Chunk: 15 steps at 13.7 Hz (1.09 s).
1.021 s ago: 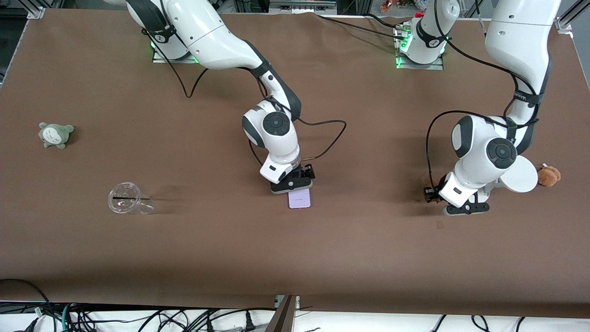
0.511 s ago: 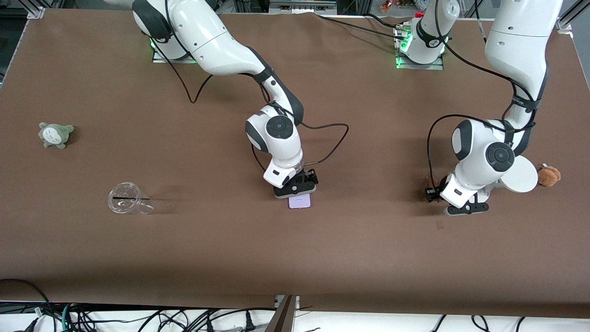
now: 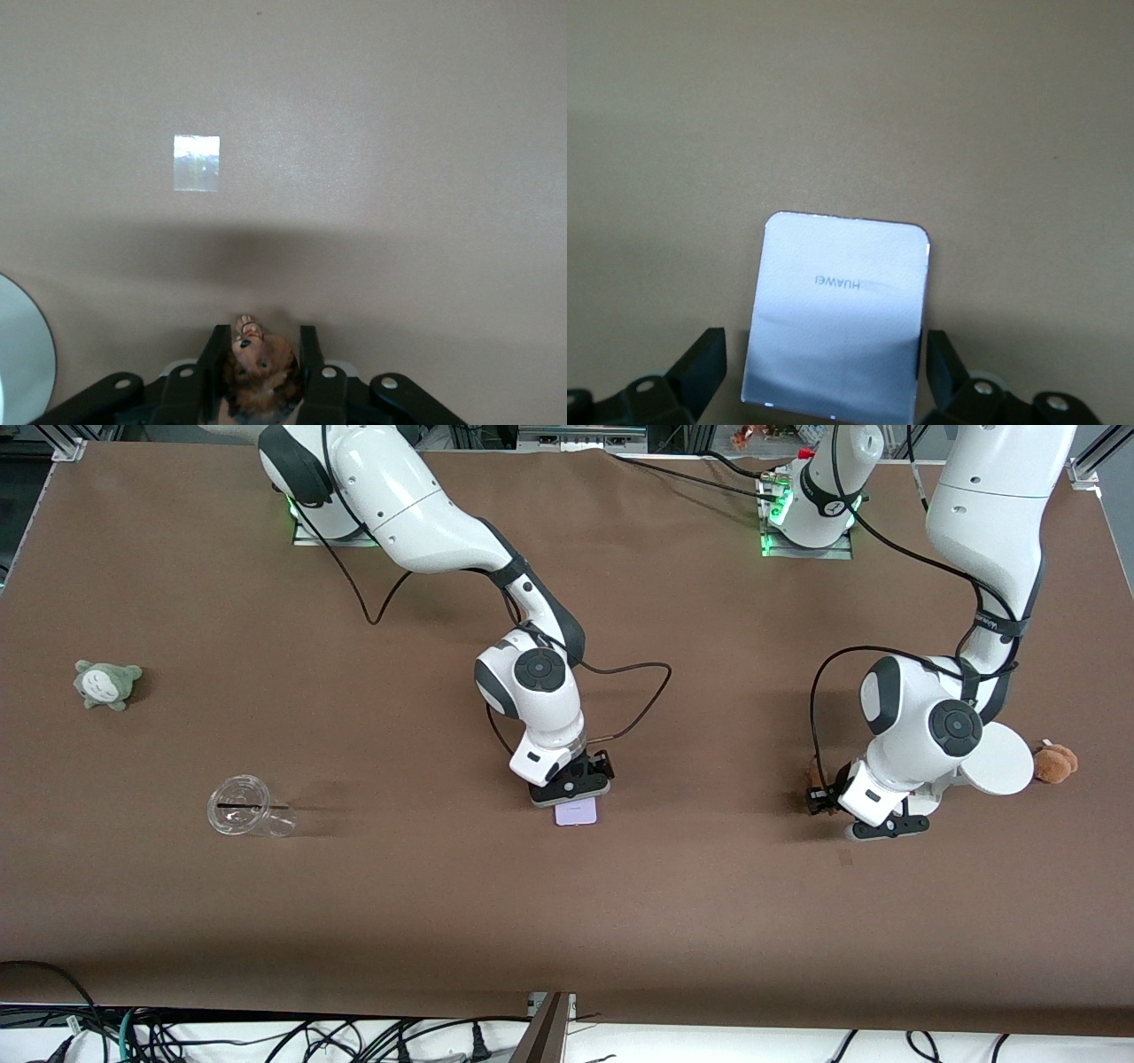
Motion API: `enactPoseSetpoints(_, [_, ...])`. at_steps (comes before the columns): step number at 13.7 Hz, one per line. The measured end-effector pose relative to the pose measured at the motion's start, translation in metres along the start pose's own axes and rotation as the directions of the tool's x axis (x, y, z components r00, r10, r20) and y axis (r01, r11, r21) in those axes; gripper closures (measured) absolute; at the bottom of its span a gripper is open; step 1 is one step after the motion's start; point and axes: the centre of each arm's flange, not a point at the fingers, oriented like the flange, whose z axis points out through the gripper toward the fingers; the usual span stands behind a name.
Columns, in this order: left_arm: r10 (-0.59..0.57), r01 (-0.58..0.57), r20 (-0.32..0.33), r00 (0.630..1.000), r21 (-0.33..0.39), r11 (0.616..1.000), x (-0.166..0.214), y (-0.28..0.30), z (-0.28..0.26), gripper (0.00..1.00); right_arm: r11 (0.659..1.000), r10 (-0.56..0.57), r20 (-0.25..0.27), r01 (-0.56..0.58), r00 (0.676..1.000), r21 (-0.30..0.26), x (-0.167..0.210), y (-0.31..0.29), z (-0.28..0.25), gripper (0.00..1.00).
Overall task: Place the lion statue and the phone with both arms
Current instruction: 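Carry the lion with the left gripper while the right gripper grasps the phone, then open the left gripper on the lion while the right gripper lifts the phone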
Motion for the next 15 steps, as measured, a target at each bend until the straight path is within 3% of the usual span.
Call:
enactPoseSetpoints(3, [0.001, -0.001, 0.0, 1.0, 0.0, 1.0, 0.0, 0.0, 0.0, 0.63, 1.0, -0.003, -0.002, 0.003, 1.0, 0.001, -0.004, 0.0, 0.008, 0.0])
enactPoseSetpoints(5, [0.004, -0.004, 0.015, 1.0, -0.003, 1.0, -0.003, 0.004, 0.008, 0.51, 1.0, -0.004, -0.006, 0.004, 1.0, 0.0, -0.004, 0.0, 0.008, 0.0])
enactPoseSetpoints(10, [0.02, -0.02, 0.025, 1.0, -0.009, 1.0, -0.008, 0.016, 0.016, 0.0, 1.0, 0.016, -0.023, -0.017, 1.0, -0.004, 0.003, 0.005, 0.005, 0.17])
enactPoseSetpoints(13, [0.033, -0.033, 0.002, 0.999, -0.014, 0.999, -0.011, 0.024, -0.006, 0.0, 0.998, 0.047, -0.014, -0.047, 0.999, -0.041, 0.016, 0.025, 0.002, 0.17])
enactPoseSetpoints(15, [0.048, -0.048, -0.022, 0.999, -0.019, 0.999, -0.021, 0.031, -0.035, 0.0, 0.992, 0.093, -0.003, -0.093, 0.996, -0.082, 0.049, 0.068, -0.018, 0.17])
